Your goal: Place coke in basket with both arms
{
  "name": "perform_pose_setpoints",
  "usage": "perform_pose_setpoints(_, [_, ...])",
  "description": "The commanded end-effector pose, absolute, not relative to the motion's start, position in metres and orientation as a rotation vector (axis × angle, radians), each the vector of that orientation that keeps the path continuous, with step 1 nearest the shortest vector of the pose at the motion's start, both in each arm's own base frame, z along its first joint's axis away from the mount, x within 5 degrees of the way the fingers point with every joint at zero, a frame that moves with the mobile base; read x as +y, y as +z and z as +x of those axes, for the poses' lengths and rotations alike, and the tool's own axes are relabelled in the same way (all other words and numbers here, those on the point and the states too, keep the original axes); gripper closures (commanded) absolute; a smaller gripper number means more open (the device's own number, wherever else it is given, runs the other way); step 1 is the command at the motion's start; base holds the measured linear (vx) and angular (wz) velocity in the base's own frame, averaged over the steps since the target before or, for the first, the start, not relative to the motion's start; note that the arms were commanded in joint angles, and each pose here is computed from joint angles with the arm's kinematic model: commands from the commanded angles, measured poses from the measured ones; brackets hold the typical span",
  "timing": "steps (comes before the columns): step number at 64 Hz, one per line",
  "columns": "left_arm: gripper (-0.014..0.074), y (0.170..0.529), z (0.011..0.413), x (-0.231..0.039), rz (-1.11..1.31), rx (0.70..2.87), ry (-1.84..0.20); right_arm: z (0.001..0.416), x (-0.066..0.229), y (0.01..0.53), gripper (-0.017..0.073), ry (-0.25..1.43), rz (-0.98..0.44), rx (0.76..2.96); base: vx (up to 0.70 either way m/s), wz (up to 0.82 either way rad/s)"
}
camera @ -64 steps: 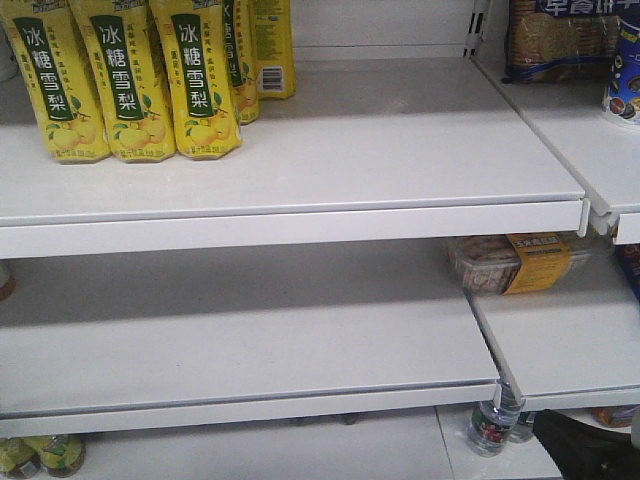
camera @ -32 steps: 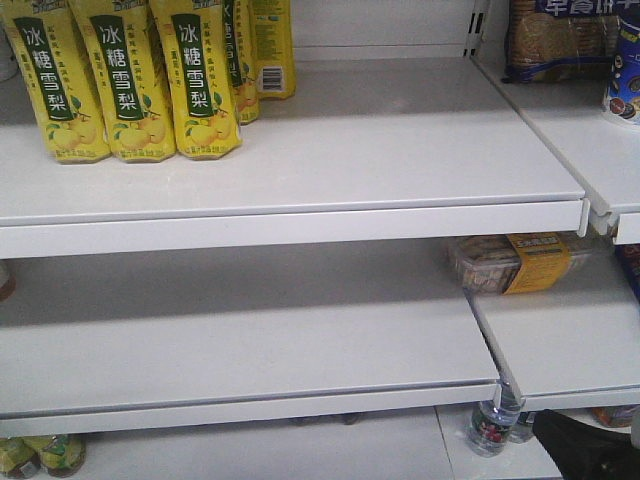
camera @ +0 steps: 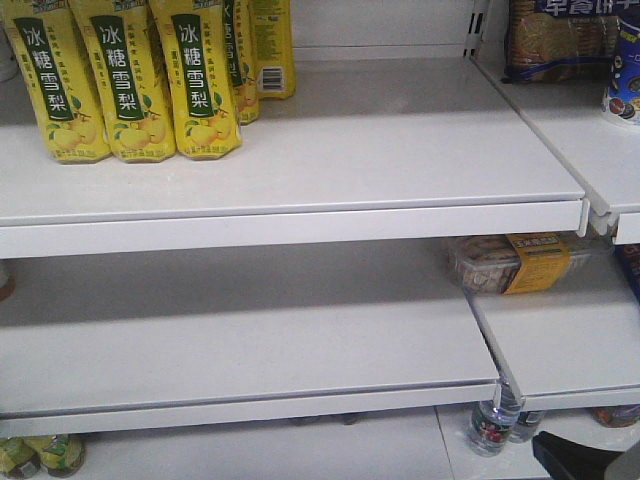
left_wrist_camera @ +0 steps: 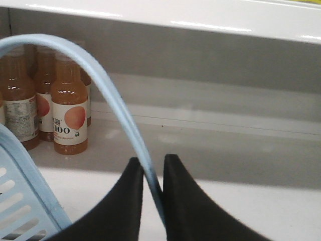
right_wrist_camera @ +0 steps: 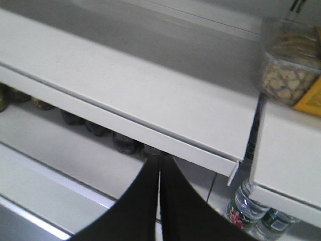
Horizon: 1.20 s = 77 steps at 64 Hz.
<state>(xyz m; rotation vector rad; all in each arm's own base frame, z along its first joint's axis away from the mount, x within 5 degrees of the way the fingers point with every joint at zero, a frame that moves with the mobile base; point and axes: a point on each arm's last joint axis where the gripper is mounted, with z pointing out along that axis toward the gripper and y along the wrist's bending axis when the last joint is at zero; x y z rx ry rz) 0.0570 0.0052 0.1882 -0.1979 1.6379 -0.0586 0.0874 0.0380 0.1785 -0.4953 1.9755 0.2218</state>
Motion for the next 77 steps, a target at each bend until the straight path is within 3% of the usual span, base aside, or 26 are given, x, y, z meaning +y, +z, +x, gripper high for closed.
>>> perform_pose_setpoints(1, [0.06, 0.203, 0.056, 0.003, -0.104, 1.466, -0.016, 0.09, 0.026, 0.186, 0.0564, 0.214, -0.227, 1.876, 0.0, 0.0])
perform_pose_setpoints(5, [0.06, 0.203, 0.056, 0.003, -0.104, 1.466, -0.016, 0.087, 0.022, 0.187, 0.0564, 0.214, -0.17, 1.792, 0.0, 0.0])
perform_pose_setpoints(16, [0.06, 0.203, 0.056, 0.003, -0.104, 1.466, -0.016, 0.078, 0.015, 0.19, 0.0564, 0.11, -0.206, 1.677, 0.0, 0.0])
perform_pose_setpoints(28, [0.06, 0.203, 0.056, 0.003, -0.104, 1.466, -0.016, 0.071, -0.003, 0.193, 0.0564, -0.029, 0.031, 1.634, 0.0, 0.0])
perform_pose_setpoints(37, [0.06, 0.203, 0.056, 0.003, -0.104, 1.466, -0.016, 0.061, -0.005, 0.194, 0.0564, -0.138, -0.016, 1.596, 0.0, 0.0])
perform_pose_setpoints(50, [0.06, 0.203, 0.056, 0.003, -0.105, 1.47, -0.016, 0.056, -0.006, 0.187, 0.0564, -0.112, 0.078, 1.637, 0.0, 0.0])
perform_pose_setpoints(77, [0.06, 0.203, 0.056, 0.003, -0.104, 1.472, -0.016, 0.056, -0.006, 0.192, 0.0564, -0.08, 0.11, 1.581, 0.0, 0.0])
